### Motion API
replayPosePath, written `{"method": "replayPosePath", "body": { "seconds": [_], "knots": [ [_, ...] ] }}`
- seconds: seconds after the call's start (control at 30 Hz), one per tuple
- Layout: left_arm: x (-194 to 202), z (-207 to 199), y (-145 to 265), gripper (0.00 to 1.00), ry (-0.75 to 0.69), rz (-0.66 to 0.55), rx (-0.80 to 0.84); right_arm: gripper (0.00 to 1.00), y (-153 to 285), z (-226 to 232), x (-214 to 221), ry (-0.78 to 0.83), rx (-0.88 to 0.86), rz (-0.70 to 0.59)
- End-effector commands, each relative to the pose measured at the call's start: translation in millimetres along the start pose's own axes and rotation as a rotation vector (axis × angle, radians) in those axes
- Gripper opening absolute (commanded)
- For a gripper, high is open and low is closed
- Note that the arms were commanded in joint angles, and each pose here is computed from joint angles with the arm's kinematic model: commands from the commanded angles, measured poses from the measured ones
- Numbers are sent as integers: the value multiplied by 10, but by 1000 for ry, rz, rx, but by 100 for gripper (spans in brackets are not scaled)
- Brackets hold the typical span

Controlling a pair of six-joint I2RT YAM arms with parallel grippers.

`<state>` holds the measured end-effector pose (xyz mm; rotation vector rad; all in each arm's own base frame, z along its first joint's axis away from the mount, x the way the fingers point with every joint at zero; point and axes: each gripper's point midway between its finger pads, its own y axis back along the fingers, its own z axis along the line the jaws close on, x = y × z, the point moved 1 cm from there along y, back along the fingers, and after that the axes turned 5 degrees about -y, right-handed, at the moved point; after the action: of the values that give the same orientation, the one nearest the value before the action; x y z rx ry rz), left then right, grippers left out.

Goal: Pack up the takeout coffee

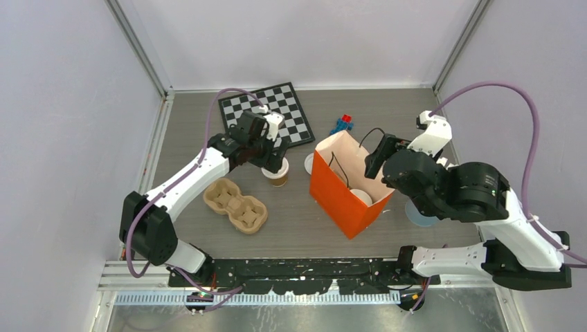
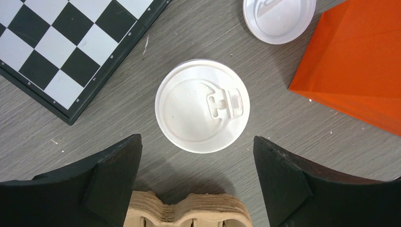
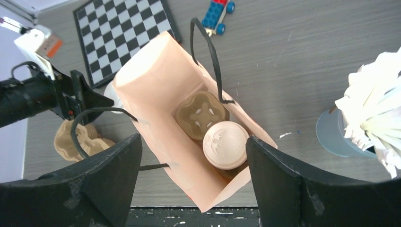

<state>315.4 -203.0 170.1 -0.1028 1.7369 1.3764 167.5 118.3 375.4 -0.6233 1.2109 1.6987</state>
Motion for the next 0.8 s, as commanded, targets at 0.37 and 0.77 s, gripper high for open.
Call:
{"method": "replayPosePath", "body": {
  "seconds": [0.37,0.77],
  "knots": [
    [-169,-79,-238,100,-47,-13,55,86,24,-125,45,-69,15,6],
    [-101,-136,-337,96,-58,8,85,86,5,-70,-9,-71,-7,-24]
  ]
}}
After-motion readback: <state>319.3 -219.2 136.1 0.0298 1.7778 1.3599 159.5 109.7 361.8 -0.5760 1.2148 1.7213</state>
